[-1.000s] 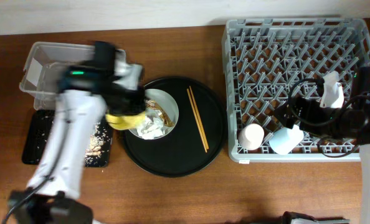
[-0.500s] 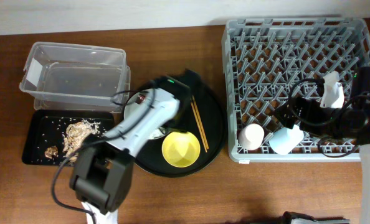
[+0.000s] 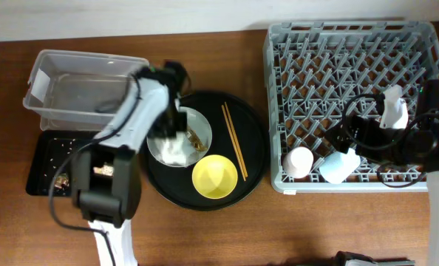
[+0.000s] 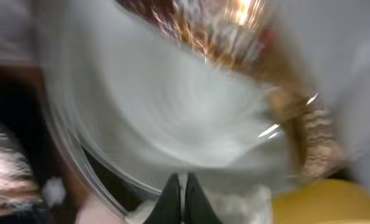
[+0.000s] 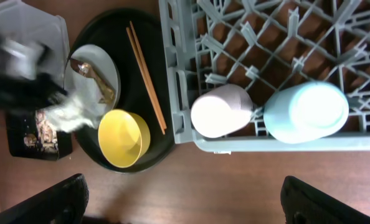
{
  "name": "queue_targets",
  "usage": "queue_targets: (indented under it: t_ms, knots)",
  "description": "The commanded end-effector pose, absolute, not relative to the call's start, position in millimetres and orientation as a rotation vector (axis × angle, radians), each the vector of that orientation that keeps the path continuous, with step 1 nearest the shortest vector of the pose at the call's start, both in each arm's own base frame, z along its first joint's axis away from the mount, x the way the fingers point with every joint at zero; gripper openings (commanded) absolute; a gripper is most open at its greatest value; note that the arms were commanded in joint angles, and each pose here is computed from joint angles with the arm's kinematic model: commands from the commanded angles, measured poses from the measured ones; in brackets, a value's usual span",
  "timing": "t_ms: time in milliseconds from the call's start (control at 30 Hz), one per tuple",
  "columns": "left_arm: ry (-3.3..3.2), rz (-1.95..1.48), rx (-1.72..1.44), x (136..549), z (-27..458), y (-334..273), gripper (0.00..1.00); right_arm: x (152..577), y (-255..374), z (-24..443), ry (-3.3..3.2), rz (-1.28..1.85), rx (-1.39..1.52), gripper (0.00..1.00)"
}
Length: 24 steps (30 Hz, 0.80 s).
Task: Sort waste into correct bins and load items into the dishwasher rack
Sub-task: 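Lift white plate with left gripper and tip wrapper and tissue into clear bin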
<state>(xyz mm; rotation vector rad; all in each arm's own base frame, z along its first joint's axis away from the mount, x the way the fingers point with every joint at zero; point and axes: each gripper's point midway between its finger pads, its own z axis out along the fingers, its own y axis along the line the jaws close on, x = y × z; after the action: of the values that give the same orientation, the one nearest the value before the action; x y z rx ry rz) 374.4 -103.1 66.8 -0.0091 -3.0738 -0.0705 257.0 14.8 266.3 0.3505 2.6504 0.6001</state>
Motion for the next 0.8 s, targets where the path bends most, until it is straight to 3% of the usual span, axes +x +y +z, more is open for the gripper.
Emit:
queue_targets:
  t_ms: [0,100,133,167,200,267,333,367,500,600,667,700,733,767]
  knots:
    - [-3.428,0.049,0.066,435,187,-80,0.00,257,12,268,2.644,0.582,0.354,1.00]
    - [-3.574,-0.246,0.352,479,203,-3,0.00,257,12,268,2.644,0.582,0.354,1.00]
    - [-3.598,-0.306,0.459,496,199,24,0.09,257,12,268,2.646,0.583,0.355,1.00]
    - [-3.599,-0.311,0.519,503,193,39,0.38,255,13,267,2.651,0.585,0.358,1.00]
    - [-3.611,-0.351,0.577,509,194,54,0.81,255,13,267,2.654,0.586,0.359,1.00]
    - [-3.641,-0.222,0.561,511,210,44,0.92,255,13,267,2.654,0.586,0.359,1.00]
    - [-3.564,0.027,0.407,491,204,1,0.89,255,13,267,2.653,0.586,0.358,1.00]
    - [-3.498,0.136,0.330,477,197,-22,0.77,255,13,267,2.654,0.585,0.358,1.00]
    - [-3.194,0.111,0.223,418,105,-121,0.75,255,13,267,2.654,0.585,0.358,0.99]
    - [-3.106,0.065,0.315,395,33,-153,0.59,253,10,265,2.666,0.558,0.368,0.99]
    - [-3.105,0.063,0.295,388,15,-156,0.40,253,9,265,2.668,0.553,0.370,0.99]
    - [-3.102,0.060,0.295,386,12,-156,0.13,253,9,265,2.668,0.553,0.370,0.99]
    - [-3.110,0.068,0.294,388,17,-156,0.00,253,9,265,2.668,0.553,0.369,0.99]
    - [-3.134,0.086,0.266,394,44,-159,0.00,253,9,265,2.667,0.553,0.369,0.99]
